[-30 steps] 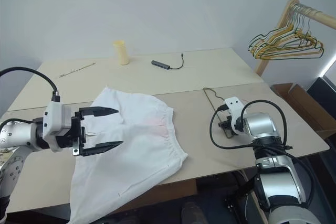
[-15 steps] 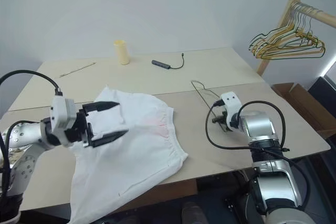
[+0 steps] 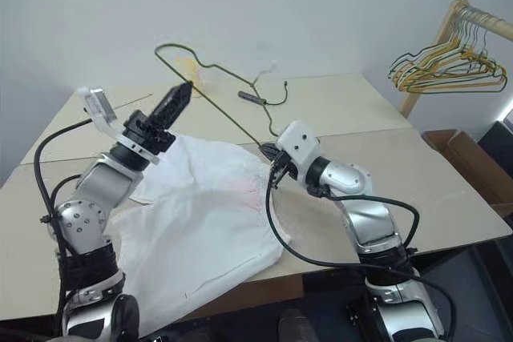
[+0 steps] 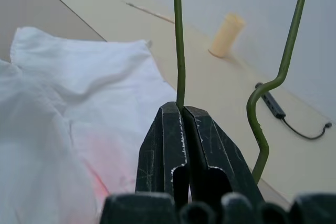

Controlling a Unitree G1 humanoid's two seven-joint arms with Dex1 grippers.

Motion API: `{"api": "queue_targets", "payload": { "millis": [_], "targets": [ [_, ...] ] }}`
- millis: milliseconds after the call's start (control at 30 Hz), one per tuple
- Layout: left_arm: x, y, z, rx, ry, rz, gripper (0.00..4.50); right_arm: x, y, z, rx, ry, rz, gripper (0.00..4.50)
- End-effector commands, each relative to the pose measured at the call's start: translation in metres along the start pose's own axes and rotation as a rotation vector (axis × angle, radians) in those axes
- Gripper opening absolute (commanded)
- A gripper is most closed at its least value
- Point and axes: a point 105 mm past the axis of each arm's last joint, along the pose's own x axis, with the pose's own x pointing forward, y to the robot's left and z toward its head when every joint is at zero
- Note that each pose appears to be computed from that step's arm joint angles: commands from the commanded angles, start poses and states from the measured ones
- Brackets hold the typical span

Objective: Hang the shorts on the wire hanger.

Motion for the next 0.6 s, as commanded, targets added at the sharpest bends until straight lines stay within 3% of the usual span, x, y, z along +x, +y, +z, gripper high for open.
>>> {"api": "queue_targets", "payload": {
  "millis": [33, 200, 267, 367, 600],
  "targets": [
    [0.0034, -0.0040, 0.0119, -0.035, -0.051, 0.005, 4.50, 0.0004, 0.0015, 0.0207, -0.057, -0.084, -0.010, 0.03],
    [0.0035, -0.0046, 0.0113, -0.041, -0.057, 0.009, 4.50, 0.0018, 0.0081, 0.0172, -0.096, -0.081, 0.016, 0.03],
    [0.0040, -0.0058, 0.0109, -0.044, -0.056, 0.000, 4.11, 0.0023, 0.0093, 0.0155, -0.096, -0.078, 0.016, 0.00],
    [0.0045, -0.0093, 0.0101, -0.036, -0.053, -0.023, 3.29, 0.0026, 0.0104, 0.0144, -0.094, -0.078, 0.018, 0.00],
    [0.0067, -0.0042, 0.0097, -0.048, -0.067, 0.003, 0.89, 0.0045, 0.0111, 0.0124, -0.094, -0.068, 0.012, 0.00]
  ]
}}
